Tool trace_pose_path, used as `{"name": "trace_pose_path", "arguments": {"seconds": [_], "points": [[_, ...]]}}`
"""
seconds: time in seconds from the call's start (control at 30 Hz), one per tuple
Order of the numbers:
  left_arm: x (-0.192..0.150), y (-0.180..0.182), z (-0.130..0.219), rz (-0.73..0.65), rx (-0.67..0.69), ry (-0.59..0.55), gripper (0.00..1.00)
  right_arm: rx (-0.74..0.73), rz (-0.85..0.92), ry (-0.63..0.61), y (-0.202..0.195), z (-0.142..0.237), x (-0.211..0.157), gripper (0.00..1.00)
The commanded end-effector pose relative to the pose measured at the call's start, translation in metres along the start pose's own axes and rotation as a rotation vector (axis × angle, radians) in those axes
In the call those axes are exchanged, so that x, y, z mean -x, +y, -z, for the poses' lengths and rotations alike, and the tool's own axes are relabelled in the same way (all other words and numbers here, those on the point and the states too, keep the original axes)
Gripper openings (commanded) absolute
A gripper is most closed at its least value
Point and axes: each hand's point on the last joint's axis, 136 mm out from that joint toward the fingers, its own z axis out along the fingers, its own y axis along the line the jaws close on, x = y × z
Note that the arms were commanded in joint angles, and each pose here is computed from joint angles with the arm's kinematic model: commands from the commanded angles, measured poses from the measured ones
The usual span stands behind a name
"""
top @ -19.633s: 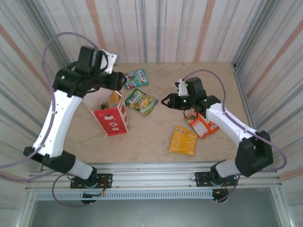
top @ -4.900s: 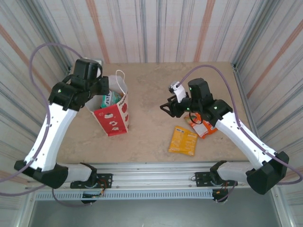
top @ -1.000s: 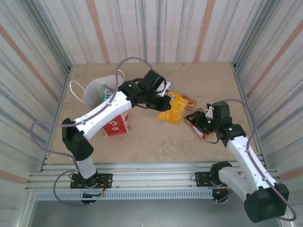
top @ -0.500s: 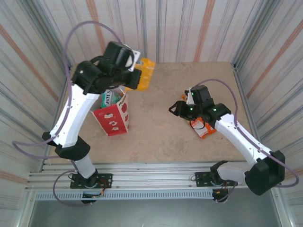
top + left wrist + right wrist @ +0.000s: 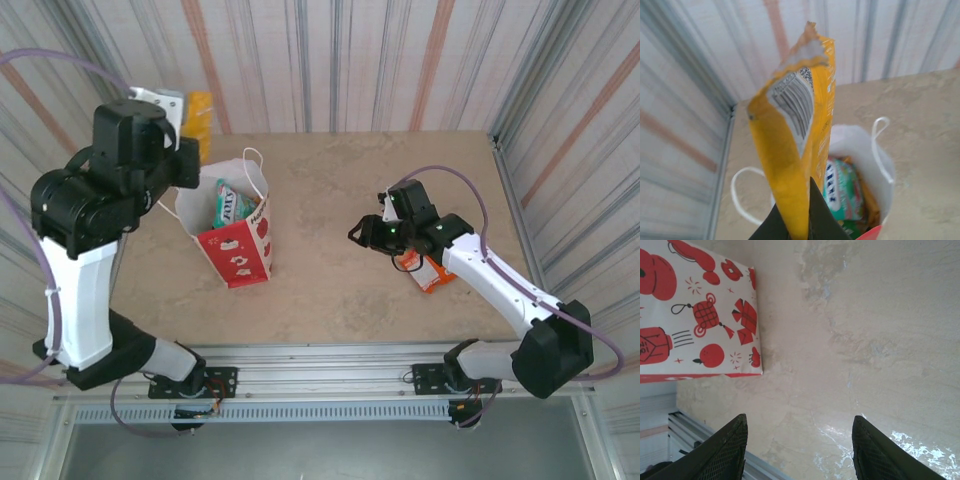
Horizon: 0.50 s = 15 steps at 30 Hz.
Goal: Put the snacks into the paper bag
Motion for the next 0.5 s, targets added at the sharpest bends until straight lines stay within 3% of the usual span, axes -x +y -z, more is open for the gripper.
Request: {"name": "trace_pose_path", "arguments": {"seconds": [0.0, 0.17, 0.47], "points": [[-0.039, 0.005, -0.029, -0.045, 0.088, 0.202, 0.00, 0.003, 0.033, -0.001, 0.008, -0.001, 0.004, 0.57], [-0.073, -0.005, -0.065, -0.057, 0.081, 0.369, 0.01, -0.008, 0.035, 0.019, 0.006, -0.004, -0.002, 0.56], [-0.101, -0.008, -0.095, 0.019, 0.081, 0.524, 0.03, -0.034, 0.033, 0.033, -0.003, -0.004, -0.009, 0.57]]}}
